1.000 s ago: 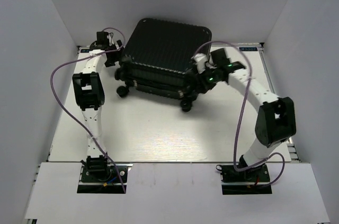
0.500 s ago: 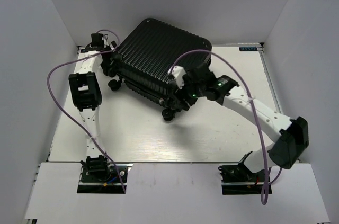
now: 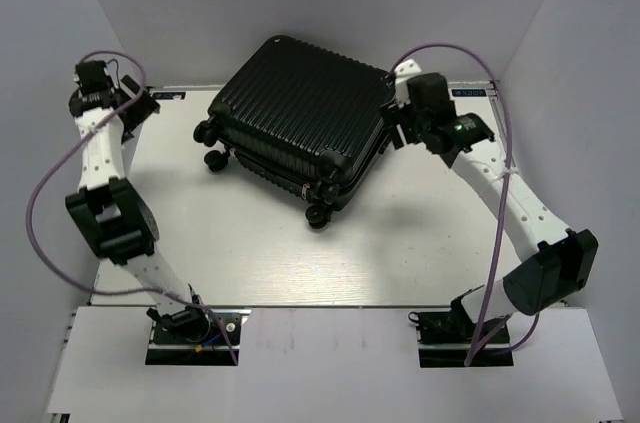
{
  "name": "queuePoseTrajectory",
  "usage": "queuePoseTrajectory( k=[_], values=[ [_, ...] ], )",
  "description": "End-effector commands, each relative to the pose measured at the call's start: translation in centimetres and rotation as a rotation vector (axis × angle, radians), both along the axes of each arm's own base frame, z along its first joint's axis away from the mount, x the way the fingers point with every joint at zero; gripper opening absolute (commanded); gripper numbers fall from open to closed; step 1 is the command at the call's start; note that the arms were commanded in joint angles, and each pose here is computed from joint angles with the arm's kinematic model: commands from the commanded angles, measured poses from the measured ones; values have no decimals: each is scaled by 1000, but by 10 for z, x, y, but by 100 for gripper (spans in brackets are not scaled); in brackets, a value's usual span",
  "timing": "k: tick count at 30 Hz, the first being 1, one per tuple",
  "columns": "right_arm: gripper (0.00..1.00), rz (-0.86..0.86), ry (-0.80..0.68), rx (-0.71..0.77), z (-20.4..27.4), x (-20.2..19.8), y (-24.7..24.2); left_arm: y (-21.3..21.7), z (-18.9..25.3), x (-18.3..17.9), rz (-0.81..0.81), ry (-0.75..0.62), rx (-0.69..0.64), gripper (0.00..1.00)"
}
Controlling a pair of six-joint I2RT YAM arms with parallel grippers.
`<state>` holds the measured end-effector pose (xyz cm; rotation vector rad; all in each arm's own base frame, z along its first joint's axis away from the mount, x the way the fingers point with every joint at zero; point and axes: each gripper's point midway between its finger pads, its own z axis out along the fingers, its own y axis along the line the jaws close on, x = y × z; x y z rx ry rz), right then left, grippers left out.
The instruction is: Pack the luggage
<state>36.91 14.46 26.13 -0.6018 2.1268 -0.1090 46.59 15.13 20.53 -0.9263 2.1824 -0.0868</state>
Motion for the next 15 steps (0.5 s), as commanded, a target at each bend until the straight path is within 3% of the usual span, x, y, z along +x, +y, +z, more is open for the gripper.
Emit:
queuePoseTrajectory(
  k=[1,2,3,7,8,9,11,12,15],
  values=[
    [79,-164,-85,36,28,47,-39,-65,-17,-39,-172,32,-70,98],
    [77,-165,-91,62,35,55,-38,-83,-43,-57,-213,74,-116,95],
    [75,-182,-40,47,18,65,-43,-97,-9,-60,-282,-54,-73,94],
    [71,-222,35,124,9,111,-68,-179,-53,-105,-501,8,-84,79],
    [71,-214,112,147,-24,126,-69,-188,-58,-112,-529,25,-92,77],
    [71,-215,68,179,-6,141,-77,-206,-74,-128,-579,70,-109,73],
    [71,-180,71,242,-18,169,-74,-236,-91,-144,-663,86,-130,68],
    [72,-198,92,241,-40,183,-80,-243,-94,-142,-678,81,-130,67],
    [74,-130,55,291,-39,202,-68,-244,-108,-145,-657,145,-144,55]
  ],
)
